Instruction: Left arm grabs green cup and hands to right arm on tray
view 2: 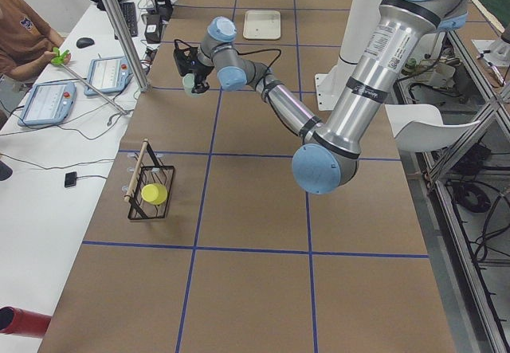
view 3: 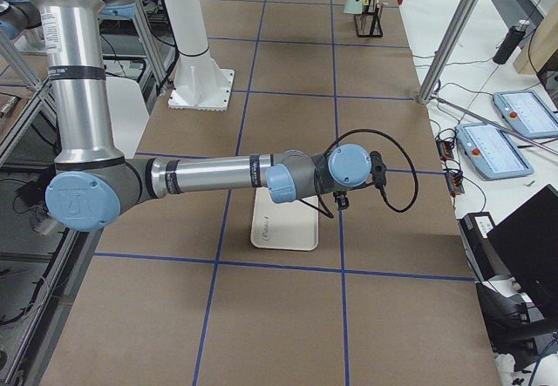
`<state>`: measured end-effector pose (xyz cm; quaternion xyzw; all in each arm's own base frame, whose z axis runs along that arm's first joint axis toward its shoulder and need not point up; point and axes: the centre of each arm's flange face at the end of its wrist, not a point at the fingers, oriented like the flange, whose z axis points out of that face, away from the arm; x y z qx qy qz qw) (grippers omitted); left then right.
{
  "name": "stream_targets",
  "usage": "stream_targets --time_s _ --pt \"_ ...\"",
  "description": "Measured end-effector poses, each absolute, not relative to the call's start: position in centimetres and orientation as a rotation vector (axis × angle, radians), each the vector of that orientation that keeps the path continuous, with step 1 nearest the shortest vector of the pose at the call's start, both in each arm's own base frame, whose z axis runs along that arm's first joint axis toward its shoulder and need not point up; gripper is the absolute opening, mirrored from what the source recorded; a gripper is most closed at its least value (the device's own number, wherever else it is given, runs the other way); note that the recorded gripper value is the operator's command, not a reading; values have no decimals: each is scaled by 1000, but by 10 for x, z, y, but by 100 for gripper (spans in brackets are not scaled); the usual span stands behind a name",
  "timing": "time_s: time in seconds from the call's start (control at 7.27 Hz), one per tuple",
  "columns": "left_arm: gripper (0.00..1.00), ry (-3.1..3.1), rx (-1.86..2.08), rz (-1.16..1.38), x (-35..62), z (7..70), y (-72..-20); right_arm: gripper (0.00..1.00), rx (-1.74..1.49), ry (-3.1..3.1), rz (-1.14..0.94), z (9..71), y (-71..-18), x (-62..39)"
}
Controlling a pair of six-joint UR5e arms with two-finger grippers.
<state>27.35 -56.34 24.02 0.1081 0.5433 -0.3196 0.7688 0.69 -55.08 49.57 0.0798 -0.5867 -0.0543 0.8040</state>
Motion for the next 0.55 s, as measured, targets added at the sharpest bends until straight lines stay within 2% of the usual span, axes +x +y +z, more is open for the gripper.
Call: stream_targets --time_s 0.28,0.55 --pt "9 1206 231 -710 284 230 -551 100 163 -1200 -73 421 -574 -36" --pt "9 1217 223 -714 286 225 -547 100 186 -1159 35 360 -574 -108"
